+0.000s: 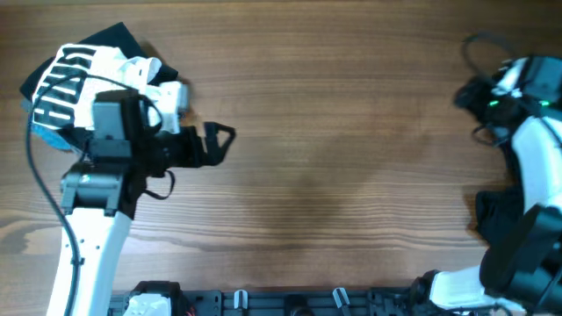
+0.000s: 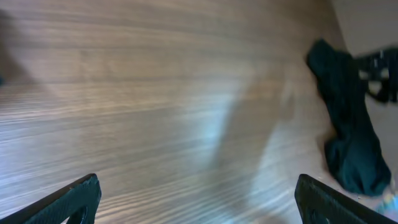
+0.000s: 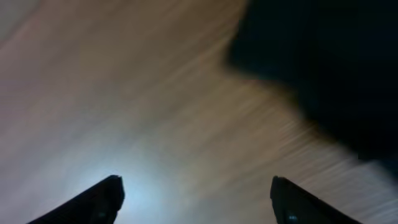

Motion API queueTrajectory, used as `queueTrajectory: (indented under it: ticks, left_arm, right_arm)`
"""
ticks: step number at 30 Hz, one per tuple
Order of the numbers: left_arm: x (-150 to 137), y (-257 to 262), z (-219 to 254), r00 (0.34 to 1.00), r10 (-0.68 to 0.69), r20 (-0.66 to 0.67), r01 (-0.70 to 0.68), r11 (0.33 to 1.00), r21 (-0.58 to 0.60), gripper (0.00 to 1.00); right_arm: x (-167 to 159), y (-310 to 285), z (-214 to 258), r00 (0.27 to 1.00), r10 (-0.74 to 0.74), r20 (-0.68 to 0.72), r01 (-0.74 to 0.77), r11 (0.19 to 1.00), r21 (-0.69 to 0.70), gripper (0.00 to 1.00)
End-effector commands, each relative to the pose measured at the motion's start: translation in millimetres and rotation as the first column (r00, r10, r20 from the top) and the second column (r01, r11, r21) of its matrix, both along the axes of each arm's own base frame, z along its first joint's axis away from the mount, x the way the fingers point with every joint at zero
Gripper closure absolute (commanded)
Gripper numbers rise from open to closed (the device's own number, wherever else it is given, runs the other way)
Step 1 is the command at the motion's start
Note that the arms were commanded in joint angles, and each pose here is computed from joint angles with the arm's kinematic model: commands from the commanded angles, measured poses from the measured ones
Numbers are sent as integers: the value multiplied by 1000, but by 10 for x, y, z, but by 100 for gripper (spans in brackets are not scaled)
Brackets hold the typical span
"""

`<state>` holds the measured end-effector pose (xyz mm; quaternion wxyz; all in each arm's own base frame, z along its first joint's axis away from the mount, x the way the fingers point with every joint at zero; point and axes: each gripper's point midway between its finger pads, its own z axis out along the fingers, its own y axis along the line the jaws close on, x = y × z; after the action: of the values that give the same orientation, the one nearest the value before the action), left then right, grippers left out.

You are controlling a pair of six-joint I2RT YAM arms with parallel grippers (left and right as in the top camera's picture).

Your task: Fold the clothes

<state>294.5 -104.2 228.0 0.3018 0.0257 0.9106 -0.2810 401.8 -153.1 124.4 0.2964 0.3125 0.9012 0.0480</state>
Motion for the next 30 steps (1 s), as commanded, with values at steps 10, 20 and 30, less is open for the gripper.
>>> queueTrajectory:
  ticks: [10, 20, 30]
  left_arm:
    - [0, -217, 89, 997, -64, 42, 63, 998, 6, 0]
    - [8, -217, 55, 998, -64, 29, 63, 998, 8, 0]
    - [121, -147, 462, 987, -25, 161, 20, 999, 33, 0]
  right_arm:
    - [122, -965, -611, 981, -185, -49, 169, 956, -240, 13]
    - [233, -559, -1099, 994, -16, -110, 6, 996, -91, 90]
    - [646, 1162, -568, 903, 430, 23, -430, 903, 2, 96]
